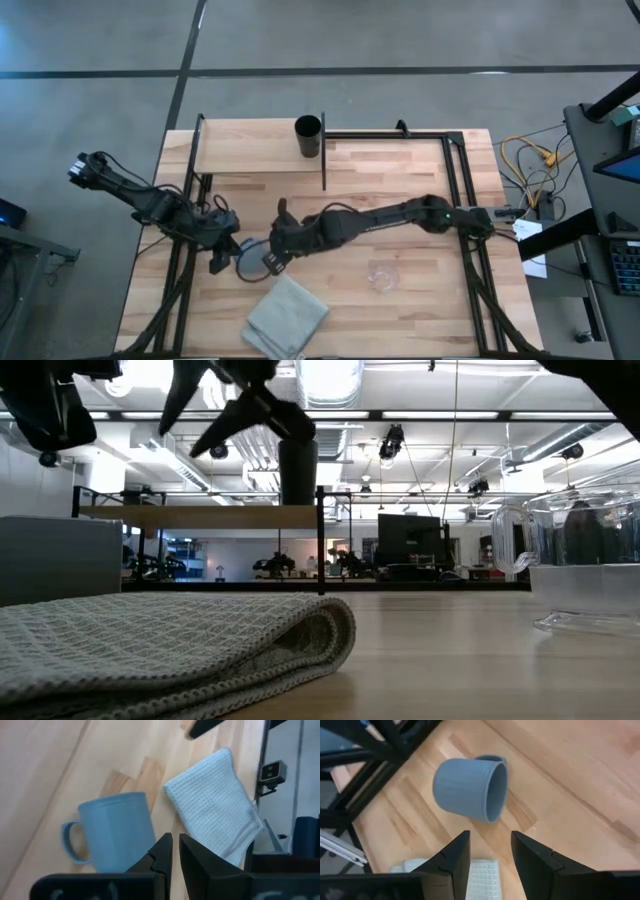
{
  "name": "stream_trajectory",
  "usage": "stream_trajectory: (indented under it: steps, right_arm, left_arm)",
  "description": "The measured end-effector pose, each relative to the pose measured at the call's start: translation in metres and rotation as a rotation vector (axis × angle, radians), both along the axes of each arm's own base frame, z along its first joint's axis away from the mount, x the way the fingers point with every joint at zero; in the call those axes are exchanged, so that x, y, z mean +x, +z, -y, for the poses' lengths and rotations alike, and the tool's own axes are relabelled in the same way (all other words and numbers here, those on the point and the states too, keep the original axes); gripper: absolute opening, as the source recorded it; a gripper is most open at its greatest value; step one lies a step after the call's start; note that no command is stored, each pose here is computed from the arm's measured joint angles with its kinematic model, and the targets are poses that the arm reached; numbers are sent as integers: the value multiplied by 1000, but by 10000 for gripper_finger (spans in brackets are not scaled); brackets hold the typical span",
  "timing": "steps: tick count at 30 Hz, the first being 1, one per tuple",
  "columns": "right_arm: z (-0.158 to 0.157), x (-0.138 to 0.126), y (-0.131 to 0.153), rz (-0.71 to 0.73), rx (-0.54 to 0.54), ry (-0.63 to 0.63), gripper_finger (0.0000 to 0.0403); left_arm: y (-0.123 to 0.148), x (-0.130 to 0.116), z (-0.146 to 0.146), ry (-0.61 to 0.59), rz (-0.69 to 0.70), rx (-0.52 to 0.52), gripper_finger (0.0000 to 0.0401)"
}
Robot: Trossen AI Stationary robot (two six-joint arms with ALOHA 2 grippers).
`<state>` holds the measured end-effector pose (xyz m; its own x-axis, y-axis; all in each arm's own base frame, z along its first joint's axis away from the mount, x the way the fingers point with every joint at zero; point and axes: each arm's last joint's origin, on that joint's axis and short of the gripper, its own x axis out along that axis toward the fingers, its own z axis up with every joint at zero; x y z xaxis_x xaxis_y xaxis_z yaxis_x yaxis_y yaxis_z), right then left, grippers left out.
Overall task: Stack small to large cups/mugs on shelf
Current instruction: Put the blue mug on the shelf
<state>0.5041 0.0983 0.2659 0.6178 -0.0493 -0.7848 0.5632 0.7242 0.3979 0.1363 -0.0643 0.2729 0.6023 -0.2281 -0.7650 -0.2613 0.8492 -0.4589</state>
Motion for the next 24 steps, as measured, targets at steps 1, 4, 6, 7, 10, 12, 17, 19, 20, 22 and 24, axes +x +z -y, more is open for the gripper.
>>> stream_trajectory:
  steps: [1,4,6,7,10,12,17,19,20,22,24]
  right_arm:
    - [4,1,-3,-10,3,8,137]
    - [14,7,-14,-22,40,26,137]
    - [18,10,-23,-12,54,45,137]
    - [20,12,-27,1,58,46,137]
    - [25,16,-41,18,86,53,137]
    - [28,18,-49,26,133,73,137]
    - [31,20,-71,63,191,74,137]
    - [31,20,-75,78,197,70,137]
    - [31,21,-76,90,200,71,137]
    - [31,22,-76,117,202,76,137]
    - [32,23,-76,132,202,86,137]
  left_arm:
    - [0,1,1,4,0,-8,19]
    - [0,1,1,30,-12,-34,19]
    - [0,0,1,30,-13,-42,19]
    - [1,0,0,28,-11,-47,19]
    - [1,-2,0,44,-19,-70,19]
    - [2,-3,0,54,-22,-81,19]
    - [-4,-9,-2,75,-111,-59,19]
    - [-7,-12,-2,85,-149,-48,19]
    - [-8,-13,-3,86,-167,-40,19]
    - [-9,-15,-2,78,-184,-30,19]
    - [-9,-15,0,66,-184,-32,19]
